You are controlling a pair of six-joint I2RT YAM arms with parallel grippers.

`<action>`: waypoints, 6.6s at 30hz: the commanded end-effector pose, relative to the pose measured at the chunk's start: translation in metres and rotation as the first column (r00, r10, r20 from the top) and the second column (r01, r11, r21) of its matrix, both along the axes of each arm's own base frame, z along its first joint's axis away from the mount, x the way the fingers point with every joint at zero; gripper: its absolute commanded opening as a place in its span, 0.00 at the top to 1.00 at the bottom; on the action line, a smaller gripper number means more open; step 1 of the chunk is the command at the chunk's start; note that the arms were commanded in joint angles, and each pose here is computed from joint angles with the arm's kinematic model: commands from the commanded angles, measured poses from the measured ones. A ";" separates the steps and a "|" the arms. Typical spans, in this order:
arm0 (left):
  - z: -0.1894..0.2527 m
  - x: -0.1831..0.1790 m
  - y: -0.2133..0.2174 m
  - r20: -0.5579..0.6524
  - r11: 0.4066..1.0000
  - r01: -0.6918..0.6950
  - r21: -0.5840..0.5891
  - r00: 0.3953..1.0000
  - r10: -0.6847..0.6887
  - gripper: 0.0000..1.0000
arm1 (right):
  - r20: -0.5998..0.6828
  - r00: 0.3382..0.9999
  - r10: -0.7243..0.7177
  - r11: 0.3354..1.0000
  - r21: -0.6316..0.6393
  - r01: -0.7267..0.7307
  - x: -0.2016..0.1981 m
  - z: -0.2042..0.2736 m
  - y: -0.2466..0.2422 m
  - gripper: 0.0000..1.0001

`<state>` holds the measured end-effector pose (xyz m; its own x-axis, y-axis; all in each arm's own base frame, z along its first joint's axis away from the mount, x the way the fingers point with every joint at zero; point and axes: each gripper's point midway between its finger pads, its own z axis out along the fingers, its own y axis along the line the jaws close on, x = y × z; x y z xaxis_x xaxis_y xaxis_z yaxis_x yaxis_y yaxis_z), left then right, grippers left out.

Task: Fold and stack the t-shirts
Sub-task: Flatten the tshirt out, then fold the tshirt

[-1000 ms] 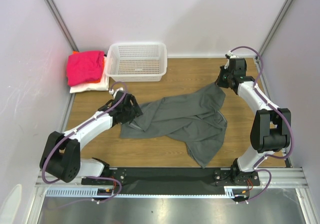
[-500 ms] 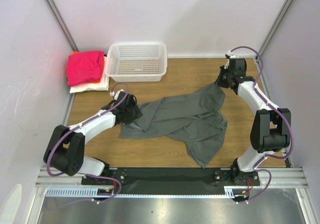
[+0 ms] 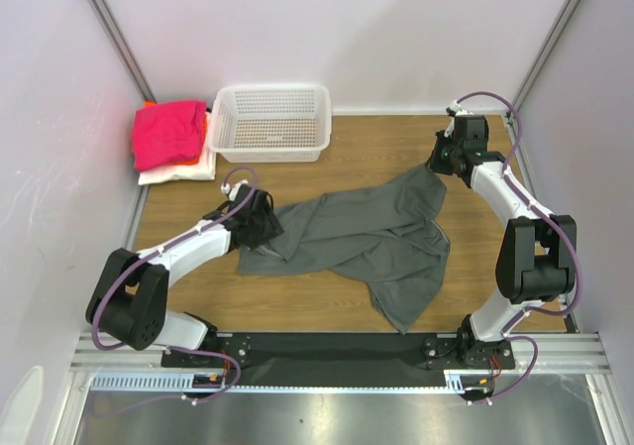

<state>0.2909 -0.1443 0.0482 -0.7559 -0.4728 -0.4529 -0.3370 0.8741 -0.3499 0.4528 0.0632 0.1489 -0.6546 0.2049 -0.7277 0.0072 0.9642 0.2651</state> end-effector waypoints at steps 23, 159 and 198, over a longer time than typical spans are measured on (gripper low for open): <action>-0.004 0.014 -0.010 0.156 0.998 -0.022 -0.056 0.987 0.031 0.52 | 0.059 0.998 0.013 1.000 -0.012 -0.013 -0.003 0.019 -0.002 1.00; 0.132 0.178 0.121 0.455 0.945 -0.153 0.289 0.890 0.005 1.00 | 0.392 0.911 -0.131 0.991 0.026 0.131 0.011 0.078 -0.040 1.00; 0.068 0.184 0.117 0.428 0.958 -0.023 0.286 0.897 -0.107 1.00 | 0.326 0.939 -0.113 0.994 0.033 0.108 0.052 0.030 -0.053 1.00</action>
<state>0.4699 -0.0366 0.0861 -0.5448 -0.2470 -0.8014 -0.1732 0.9682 -0.1806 0.5080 0.0217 0.1415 -0.4485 0.2846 -0.8473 0.0305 0.9523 0.3037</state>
